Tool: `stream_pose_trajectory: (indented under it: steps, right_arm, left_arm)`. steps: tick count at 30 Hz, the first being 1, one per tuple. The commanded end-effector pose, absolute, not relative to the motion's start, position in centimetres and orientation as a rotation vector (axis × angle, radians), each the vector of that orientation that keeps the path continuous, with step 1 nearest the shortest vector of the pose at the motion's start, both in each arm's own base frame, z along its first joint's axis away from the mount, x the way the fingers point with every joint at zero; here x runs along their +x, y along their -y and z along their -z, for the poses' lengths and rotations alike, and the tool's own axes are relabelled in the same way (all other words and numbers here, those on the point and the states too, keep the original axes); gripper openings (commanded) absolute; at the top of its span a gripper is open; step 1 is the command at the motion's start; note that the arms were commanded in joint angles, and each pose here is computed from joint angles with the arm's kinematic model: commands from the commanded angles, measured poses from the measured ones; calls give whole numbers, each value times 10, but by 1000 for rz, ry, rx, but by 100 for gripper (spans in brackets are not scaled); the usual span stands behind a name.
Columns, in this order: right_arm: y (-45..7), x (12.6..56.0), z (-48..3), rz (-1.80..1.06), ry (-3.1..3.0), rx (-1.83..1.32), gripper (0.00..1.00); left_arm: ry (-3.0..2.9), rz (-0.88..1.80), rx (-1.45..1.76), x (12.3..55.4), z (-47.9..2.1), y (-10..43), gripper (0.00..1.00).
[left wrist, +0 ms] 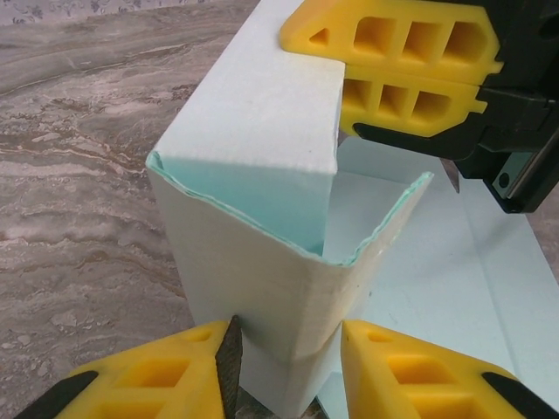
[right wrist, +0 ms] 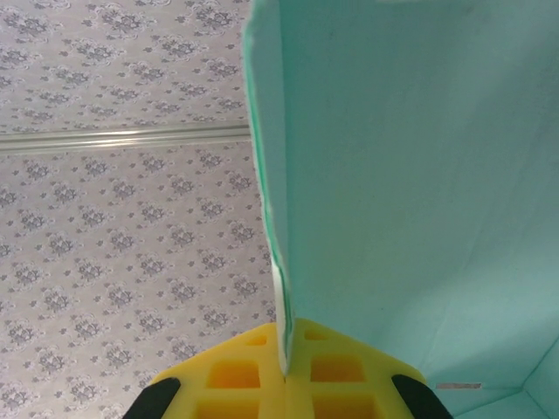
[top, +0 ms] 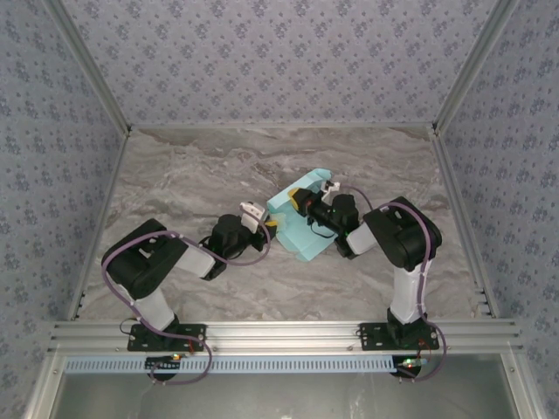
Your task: Fold the paper box
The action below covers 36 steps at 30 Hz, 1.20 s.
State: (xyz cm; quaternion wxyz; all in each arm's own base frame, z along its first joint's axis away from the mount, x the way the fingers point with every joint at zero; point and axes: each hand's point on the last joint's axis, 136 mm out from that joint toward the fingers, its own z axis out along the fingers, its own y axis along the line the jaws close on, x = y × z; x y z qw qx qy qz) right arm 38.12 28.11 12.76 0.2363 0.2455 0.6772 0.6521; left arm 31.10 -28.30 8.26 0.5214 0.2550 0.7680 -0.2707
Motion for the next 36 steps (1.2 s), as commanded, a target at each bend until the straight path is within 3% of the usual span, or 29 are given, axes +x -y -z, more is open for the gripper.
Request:
stream_pose_trajectory:
  steps: [1, 12, 19, 23, 32, 36]
  right_arm:
    - [-291, 379, -132, -1806, -1834, 658, 0]
    - [-288, 370, -122, -1703, -1815, 733, 0]
    - [-291, 366, -117, -1673, -1835, 763, 0]
    - [-296, 364, -114, -1664, -1852, 777, 0]
    - [-298, 361, -104, -1609, -1876, 838, 0]
    - [-299, 361, -98, -1582, -1883, 855, 0]
  left_arm:
    - [-1863, 595, 575, 322, -80, 281, 36]
    - [-1896, 365, 391, 356, -81, 262, 39]
    - [-1886, 267, 300, 373, -88, 251, 51]
    - [-1890, 231, 276, 378, -87, 249, 52]
    - [-1884, 196, 260, 389, -87, 251, 52]
    - [-1892, 155, 224, 392, -82, 245, 41]
